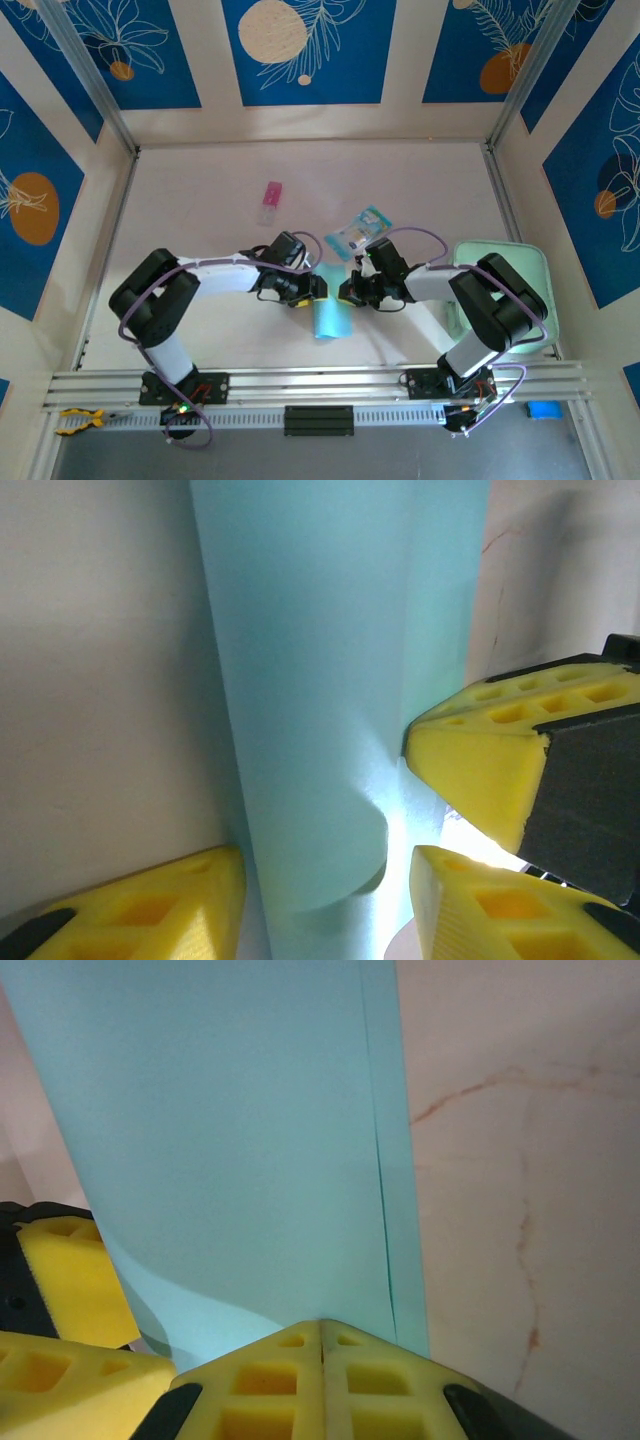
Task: Fold a paper plane with a square sheet of paper (pick it up from the middle)
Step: Fold the square sheet of paper in half at the bottom-center of the table.
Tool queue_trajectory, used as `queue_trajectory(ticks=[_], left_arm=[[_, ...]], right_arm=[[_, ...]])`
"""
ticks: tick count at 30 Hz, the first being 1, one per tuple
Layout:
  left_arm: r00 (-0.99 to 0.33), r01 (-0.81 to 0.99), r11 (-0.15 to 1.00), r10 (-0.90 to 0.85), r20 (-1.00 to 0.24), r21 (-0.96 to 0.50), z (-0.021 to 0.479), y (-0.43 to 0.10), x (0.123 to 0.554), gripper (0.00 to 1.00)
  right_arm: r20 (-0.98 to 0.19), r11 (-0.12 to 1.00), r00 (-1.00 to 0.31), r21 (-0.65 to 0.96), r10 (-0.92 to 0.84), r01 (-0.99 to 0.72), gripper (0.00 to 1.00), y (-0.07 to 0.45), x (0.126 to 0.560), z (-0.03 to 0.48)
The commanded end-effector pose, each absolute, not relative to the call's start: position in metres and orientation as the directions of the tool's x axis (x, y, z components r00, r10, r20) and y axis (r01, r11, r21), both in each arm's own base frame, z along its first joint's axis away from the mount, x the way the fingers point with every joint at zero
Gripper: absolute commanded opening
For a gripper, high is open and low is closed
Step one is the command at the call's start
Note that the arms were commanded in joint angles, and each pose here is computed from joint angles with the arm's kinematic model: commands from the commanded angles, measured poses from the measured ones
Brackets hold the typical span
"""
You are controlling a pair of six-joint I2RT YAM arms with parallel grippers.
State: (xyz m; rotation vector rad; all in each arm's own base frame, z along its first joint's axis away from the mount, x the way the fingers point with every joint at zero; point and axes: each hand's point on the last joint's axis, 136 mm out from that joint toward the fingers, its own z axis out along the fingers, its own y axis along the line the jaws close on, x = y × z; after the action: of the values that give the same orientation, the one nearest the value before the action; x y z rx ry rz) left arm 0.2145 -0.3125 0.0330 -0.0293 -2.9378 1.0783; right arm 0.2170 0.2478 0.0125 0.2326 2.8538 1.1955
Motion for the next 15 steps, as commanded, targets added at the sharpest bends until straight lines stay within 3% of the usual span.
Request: queue_trajectory(ticks=[1,5,11,15], left_arm=[[-0.999,-0.012,0.768,0.018,0.040,-0.641,0.023,-0.310,0.210,0.45],[-0.999,0.000,0.819,0.020,0.030,-0.574,0.013,-0.299,0.211,0.43],[-0.998,-0.006,0.860,0.026,0.055,-0.511,-0.001,-0.289,0.208,0.42],[-0.998,-0.006,0.870,0.027,0.059,-0.493,-0.002,-0.287,0.208,0.42]], right_arm=[[0.127,0.737,-0.973,0.636,0.193,0.229,0.04,0.231,0.193,-0.012],[0.115,0.699,-0.974,0.680,0.196,0.221,0.07,0.240,0.199,0.000],[0.067,0.659,-0.969,0.722,0.240,0.213,0.19,0.247,0.223,0.039],[-0.003,0.700,-0.955,0.680,0.298,0.216,0.25,0.226,0.227,0.059]])
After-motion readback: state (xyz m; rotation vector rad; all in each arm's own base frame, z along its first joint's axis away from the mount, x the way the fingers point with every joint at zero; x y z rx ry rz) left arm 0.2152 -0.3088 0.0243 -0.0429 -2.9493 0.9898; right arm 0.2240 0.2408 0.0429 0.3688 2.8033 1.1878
